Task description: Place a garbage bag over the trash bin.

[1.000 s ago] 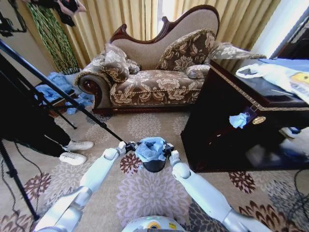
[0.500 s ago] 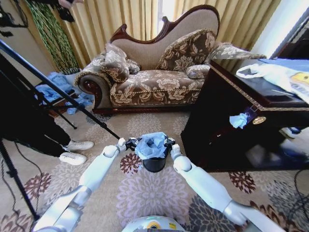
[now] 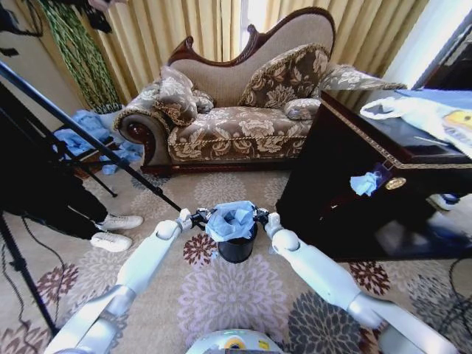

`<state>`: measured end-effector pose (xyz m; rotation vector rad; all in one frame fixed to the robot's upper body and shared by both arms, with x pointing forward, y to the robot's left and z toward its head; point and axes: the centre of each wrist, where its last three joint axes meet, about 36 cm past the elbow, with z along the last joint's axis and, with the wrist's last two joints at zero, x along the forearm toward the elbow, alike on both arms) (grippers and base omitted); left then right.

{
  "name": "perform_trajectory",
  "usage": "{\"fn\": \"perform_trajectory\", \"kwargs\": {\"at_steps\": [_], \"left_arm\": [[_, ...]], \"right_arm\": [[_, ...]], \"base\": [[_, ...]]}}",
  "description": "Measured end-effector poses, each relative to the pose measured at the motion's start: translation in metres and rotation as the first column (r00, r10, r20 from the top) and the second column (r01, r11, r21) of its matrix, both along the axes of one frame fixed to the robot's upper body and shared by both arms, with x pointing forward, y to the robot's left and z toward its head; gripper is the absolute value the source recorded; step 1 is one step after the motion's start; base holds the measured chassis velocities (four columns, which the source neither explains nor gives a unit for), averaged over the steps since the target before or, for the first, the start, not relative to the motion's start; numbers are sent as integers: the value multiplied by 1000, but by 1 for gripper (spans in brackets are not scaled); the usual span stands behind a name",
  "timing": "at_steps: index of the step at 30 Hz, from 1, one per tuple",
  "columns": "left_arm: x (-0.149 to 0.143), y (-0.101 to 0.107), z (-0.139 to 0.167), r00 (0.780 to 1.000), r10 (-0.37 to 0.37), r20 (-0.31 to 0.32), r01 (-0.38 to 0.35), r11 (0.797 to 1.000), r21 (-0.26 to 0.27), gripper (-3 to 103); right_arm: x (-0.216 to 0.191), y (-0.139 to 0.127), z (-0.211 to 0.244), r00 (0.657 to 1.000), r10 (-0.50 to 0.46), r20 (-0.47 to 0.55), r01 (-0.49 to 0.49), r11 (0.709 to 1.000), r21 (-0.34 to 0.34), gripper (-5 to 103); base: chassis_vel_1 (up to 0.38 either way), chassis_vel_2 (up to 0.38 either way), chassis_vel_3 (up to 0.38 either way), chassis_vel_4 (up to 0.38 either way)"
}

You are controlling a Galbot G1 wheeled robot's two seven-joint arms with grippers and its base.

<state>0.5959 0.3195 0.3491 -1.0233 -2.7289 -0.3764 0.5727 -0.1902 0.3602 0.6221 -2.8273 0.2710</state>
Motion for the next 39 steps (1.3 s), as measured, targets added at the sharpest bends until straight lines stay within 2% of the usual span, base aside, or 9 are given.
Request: {"fn": "perform_trajectory", "kwargs": {"at_steps": [7,15,22,29,39], "left_arm": [[11,-5,13,1000,4,16,-4,1000,-25,0],[16,-10,17,1000,2,16,-2,999,-45,0],[8,1,3,999,20,-29,-23,995,-93,0],[5,4,-7,998,35,-55,-42,992,-121,0],[1,1,-19,996,42,-80,-54,986,-161,0]], "right_arm": [[35,-15,21,996,93,-5,-93,992,-85,0],[62,-33,24,984,172,-40,-176,976,-127,0],[73,-57,5,972,224,-64,-232,956,-181,0],[74,-70,-7,961,269,-67,-277,940,-199,0],[69,-70,-27,948,309,-72,-318,927,-199,0]], "base": [[0,0,0,0],[0,0,0,0],[0,0,0,0],[0,0,0,0],[0,0,0,0]]}}
